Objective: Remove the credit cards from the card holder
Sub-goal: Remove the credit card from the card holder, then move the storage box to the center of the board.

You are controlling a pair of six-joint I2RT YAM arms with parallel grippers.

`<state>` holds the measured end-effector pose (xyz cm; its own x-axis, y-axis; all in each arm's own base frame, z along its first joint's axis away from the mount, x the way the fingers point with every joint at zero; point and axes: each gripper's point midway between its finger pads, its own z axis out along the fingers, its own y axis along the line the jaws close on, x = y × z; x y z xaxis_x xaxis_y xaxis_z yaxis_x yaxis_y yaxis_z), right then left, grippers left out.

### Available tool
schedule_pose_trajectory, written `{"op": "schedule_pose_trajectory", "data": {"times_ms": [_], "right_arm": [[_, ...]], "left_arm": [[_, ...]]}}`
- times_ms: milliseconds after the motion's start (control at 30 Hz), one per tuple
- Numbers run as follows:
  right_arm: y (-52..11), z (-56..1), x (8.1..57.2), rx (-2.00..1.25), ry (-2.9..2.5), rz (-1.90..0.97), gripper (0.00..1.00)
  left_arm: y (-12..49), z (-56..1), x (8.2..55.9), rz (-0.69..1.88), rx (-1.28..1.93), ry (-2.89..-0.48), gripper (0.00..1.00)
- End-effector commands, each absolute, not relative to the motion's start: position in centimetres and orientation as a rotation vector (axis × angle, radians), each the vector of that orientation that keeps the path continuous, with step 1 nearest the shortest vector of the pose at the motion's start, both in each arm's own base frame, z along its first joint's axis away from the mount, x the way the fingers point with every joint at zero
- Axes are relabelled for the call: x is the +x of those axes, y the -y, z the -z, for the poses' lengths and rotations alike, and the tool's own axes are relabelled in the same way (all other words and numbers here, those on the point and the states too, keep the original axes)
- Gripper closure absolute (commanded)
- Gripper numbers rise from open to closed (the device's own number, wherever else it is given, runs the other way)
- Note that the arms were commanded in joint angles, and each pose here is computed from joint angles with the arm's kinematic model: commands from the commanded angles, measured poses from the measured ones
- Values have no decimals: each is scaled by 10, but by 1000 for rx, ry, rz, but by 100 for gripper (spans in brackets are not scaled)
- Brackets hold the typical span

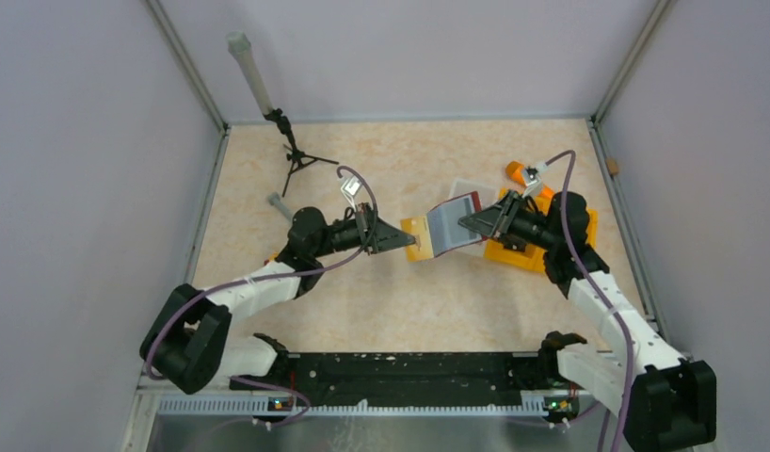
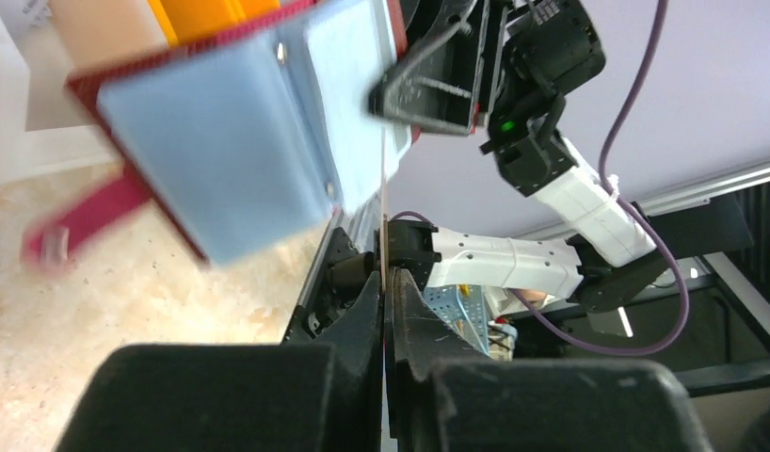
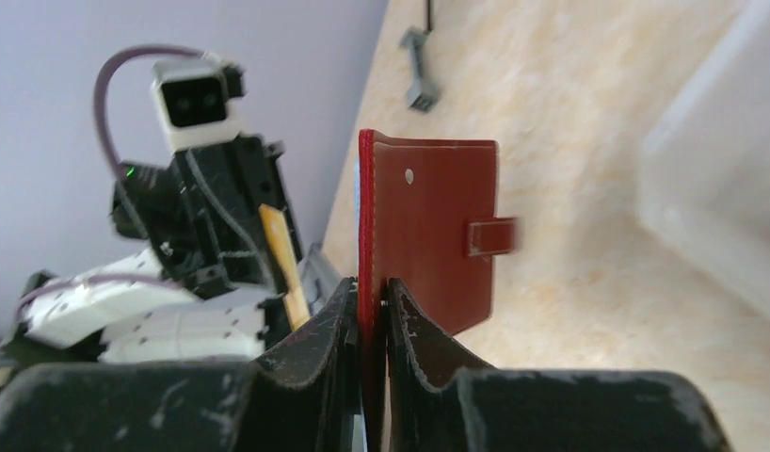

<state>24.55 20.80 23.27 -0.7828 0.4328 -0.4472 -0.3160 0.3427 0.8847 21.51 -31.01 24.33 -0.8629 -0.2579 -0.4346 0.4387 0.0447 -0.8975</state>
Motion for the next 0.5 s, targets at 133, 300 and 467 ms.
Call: {"op": "schedule_pose_trajectory", "data": {"times_ms": [133, 300, 467], "right_arm": [[-146, -256, 277, 133, -1949, -977, 100], [-111, -302, 285, 213, -1855, -747, 100], [-75, -340, 282, 340, -1793, -557, 100]], "left_arm": [[304, -243, 221, 1704, 232, -1838, 100], [338, -234, 224, 1589, 265, -1888, 100], [391, -225, 222, 1542, 376, -1921, 100]]}}
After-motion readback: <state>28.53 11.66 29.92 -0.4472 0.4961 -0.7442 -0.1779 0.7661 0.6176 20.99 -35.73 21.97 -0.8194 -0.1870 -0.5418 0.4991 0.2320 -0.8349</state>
